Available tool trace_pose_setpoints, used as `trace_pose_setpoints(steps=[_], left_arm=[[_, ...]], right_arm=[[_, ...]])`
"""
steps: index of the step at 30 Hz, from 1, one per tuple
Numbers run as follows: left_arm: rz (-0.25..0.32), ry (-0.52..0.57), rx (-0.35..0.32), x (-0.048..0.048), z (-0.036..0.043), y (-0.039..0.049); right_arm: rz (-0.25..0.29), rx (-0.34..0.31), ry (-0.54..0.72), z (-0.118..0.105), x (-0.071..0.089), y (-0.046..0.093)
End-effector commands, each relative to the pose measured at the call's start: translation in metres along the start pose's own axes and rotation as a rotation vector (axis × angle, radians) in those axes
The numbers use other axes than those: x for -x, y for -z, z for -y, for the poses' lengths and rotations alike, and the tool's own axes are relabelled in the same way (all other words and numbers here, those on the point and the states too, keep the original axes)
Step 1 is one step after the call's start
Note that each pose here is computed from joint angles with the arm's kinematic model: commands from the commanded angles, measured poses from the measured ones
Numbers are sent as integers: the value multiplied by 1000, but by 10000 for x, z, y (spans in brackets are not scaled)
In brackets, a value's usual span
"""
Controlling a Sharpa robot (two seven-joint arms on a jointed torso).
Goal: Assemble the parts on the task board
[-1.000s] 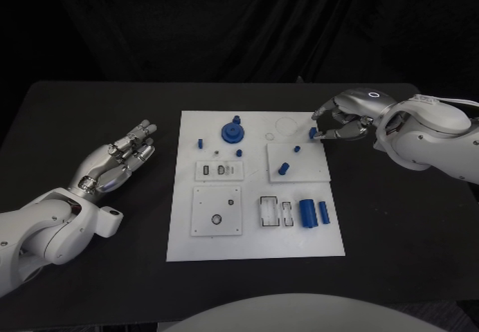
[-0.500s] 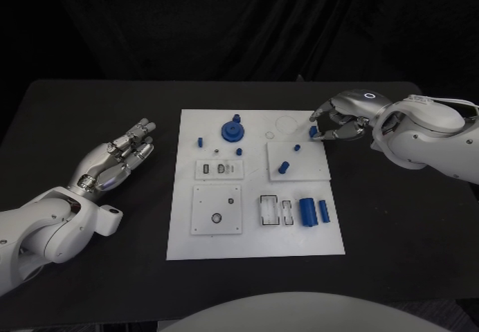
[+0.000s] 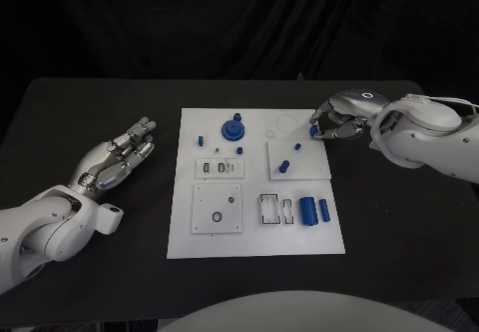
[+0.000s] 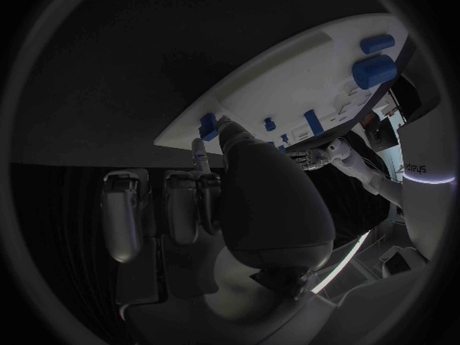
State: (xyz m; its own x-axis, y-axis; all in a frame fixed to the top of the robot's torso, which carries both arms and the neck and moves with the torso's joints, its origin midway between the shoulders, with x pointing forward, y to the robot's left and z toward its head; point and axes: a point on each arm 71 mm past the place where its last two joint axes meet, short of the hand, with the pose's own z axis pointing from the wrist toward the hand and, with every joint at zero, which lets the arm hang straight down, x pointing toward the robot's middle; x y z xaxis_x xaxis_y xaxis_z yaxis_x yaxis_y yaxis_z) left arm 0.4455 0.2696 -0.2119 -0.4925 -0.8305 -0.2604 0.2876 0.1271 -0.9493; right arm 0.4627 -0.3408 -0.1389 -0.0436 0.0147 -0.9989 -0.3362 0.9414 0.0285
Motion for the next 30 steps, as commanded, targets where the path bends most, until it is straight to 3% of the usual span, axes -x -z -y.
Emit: trace_pose_setpoints(steps=[1, 17, 30], left_arm=[[-5, 13, -161, -4, 120, 2], [-6, 13, -157, -1, 114, 2], [-1, 8, -160, 39, 99, 5]], right_arm=[[-11, -20, 3, 15, -20, -3], [-3, -22, 2, 5, -24, -19], [75, 23, -8, -73, 33, -33]])
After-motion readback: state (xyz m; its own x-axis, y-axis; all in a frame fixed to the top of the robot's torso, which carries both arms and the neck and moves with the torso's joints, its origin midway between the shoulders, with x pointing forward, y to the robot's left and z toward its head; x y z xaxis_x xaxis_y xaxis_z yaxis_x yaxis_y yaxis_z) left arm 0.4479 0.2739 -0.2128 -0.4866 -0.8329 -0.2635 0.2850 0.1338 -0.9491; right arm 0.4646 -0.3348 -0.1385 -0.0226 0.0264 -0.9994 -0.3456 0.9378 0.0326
